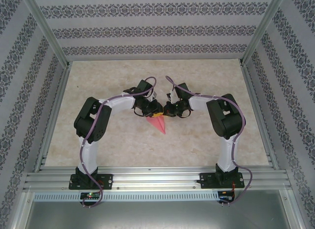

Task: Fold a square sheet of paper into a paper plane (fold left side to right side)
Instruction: Fourth fold the wing at the center of the table.

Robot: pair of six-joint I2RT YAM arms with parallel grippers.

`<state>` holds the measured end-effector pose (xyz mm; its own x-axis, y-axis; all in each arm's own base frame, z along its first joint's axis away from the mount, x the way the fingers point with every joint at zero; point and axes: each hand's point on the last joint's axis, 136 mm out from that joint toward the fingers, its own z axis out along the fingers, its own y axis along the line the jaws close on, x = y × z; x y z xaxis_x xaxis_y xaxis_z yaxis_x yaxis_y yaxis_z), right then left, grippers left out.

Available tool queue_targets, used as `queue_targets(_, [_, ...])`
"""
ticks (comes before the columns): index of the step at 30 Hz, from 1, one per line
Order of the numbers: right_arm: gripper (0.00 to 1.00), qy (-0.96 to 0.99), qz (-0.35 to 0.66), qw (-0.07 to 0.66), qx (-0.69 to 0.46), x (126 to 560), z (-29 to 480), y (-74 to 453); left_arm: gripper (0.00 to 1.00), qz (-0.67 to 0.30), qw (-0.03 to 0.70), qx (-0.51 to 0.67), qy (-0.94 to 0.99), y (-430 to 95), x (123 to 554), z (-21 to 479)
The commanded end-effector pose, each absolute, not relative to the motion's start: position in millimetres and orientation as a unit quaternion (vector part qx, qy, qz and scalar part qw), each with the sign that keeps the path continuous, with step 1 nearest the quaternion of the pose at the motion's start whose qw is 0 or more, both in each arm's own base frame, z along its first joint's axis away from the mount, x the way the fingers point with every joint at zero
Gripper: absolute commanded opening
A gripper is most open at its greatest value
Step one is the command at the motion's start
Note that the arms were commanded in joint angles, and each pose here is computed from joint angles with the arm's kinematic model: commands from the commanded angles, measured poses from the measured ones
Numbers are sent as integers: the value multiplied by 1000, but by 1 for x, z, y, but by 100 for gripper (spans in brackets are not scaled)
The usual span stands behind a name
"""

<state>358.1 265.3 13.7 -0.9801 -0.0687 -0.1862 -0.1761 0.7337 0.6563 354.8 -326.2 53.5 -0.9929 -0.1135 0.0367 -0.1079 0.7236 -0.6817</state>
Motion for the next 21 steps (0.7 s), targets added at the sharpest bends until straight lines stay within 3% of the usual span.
queue_targets(1, [5, 943, 323, 46, -68, 344, -12, 259, 25, -358, 5, -68, 931, -328, 359, 38])
queue_targets(12, [5, 943, 323, 45, -68, 343, -13, 259, 21, -331, -10, -87, 940, -316, 347, 12])
queue_targets(21, [5, 943, 322, 44, -67, 342, -13, 258, 21, -341, 12, -97, 935, -307, 350, 24])
